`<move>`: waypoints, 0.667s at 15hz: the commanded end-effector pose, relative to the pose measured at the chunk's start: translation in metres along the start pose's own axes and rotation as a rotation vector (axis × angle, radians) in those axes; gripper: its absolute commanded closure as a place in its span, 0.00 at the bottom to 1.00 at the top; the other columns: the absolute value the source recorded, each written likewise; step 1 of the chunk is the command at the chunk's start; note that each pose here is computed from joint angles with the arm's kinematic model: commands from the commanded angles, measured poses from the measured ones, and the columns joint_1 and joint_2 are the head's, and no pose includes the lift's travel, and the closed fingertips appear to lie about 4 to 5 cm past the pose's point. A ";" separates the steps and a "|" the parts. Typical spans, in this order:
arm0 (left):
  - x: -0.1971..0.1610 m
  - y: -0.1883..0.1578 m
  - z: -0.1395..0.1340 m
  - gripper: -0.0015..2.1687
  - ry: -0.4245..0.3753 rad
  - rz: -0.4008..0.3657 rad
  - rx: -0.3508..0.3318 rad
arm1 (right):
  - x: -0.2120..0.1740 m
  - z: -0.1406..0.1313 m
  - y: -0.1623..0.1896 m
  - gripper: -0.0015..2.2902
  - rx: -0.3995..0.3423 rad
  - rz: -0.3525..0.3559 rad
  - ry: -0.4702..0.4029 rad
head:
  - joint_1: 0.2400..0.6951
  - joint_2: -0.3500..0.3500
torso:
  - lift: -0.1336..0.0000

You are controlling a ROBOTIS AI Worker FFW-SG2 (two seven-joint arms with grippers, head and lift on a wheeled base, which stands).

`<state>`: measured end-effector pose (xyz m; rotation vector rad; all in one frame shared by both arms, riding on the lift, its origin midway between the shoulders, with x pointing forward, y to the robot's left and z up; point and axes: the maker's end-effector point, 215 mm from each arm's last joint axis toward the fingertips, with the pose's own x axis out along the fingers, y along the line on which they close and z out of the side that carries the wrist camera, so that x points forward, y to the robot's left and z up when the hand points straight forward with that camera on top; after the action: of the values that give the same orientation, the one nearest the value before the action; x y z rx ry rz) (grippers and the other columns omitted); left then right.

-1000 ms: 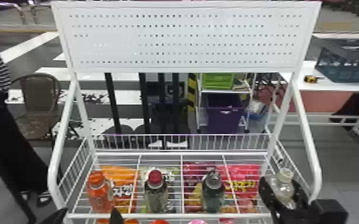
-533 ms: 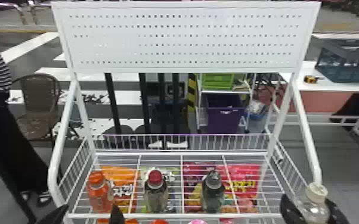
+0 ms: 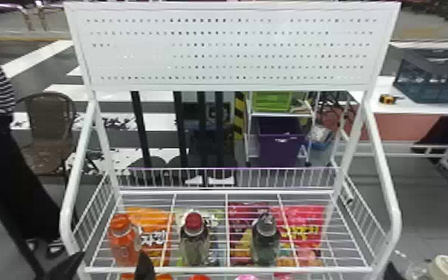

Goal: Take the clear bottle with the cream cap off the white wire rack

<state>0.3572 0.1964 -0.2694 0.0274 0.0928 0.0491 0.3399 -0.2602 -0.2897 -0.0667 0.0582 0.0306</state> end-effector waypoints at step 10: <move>-0.005 0.000 -0.001 0.07 0.009 0.003 0.000 | -0.006 0.012 0.003 0.64 0.011 0.001 -0.042 | 0.57 0.50 | 1.00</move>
<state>0.3528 0.1970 -0.2703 0.0291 0.1015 0.0533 0.3360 -0.2572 -0.2800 -0.0537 0.0224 0.0316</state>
